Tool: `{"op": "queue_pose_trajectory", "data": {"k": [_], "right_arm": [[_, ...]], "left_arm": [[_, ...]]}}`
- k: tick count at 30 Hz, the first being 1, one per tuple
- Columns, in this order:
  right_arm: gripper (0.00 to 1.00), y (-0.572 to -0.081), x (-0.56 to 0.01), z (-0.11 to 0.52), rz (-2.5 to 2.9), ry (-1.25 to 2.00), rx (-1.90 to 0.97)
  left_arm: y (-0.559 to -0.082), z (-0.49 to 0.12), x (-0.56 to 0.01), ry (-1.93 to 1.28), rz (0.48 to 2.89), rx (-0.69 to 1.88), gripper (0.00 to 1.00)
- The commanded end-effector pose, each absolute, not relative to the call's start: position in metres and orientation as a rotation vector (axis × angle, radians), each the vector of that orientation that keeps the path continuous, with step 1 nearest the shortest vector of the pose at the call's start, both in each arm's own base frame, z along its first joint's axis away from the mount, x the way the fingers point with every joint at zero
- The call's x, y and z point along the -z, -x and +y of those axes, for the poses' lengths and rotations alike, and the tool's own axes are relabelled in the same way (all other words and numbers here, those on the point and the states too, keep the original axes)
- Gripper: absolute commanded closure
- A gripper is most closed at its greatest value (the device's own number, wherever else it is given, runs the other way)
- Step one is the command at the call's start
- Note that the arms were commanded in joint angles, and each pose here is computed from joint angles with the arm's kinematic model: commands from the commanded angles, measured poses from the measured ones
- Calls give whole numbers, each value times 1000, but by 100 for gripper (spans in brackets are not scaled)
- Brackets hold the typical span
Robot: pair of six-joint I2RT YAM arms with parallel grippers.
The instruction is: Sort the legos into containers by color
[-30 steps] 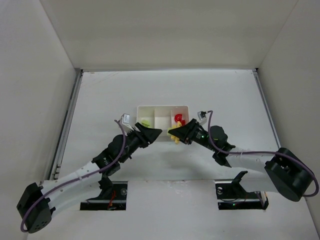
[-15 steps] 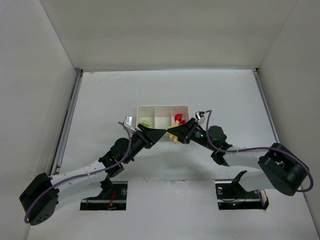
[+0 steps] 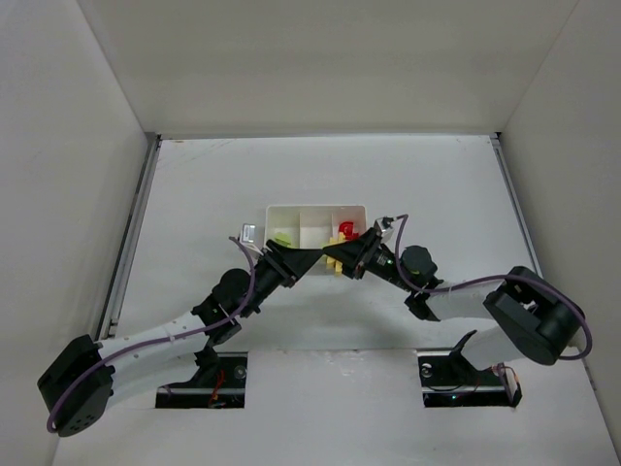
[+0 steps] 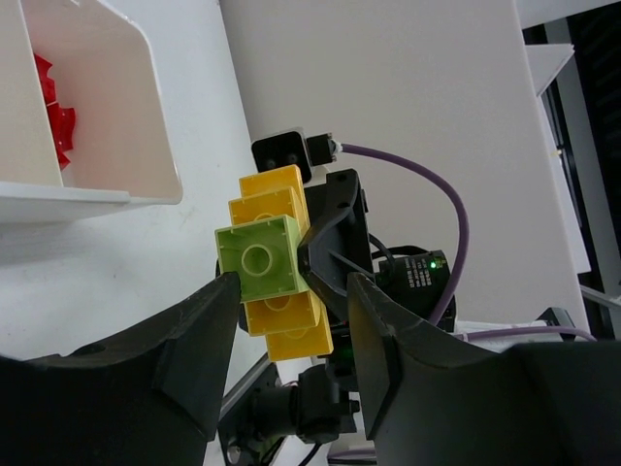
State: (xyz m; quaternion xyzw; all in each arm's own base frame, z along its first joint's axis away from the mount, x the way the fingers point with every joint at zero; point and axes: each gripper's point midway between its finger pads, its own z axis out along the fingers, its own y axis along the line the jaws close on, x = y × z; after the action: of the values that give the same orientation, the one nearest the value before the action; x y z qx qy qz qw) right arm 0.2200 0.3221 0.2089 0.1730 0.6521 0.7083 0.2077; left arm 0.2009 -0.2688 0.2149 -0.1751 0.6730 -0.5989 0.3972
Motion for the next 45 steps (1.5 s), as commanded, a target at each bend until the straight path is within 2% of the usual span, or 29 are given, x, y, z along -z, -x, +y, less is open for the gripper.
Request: {"op": "queue_pose_trajectory", "data": {"k": [1, 29, 45], "right_arm": [[58, -215, -250, 320, 1643, -428, -2105], [58, -221, -244, 306, 1629, -427, -2059], [58, -220, -238, 320, 1642, -422, -2086]], "left_arm": [[-198, -269, -233, 441, 1633, 1584, 54], [-200, -265, -220, 490, 1661, 1589, 51], [-198, -276, -221, 483, 1678, 1617, 54]]}}
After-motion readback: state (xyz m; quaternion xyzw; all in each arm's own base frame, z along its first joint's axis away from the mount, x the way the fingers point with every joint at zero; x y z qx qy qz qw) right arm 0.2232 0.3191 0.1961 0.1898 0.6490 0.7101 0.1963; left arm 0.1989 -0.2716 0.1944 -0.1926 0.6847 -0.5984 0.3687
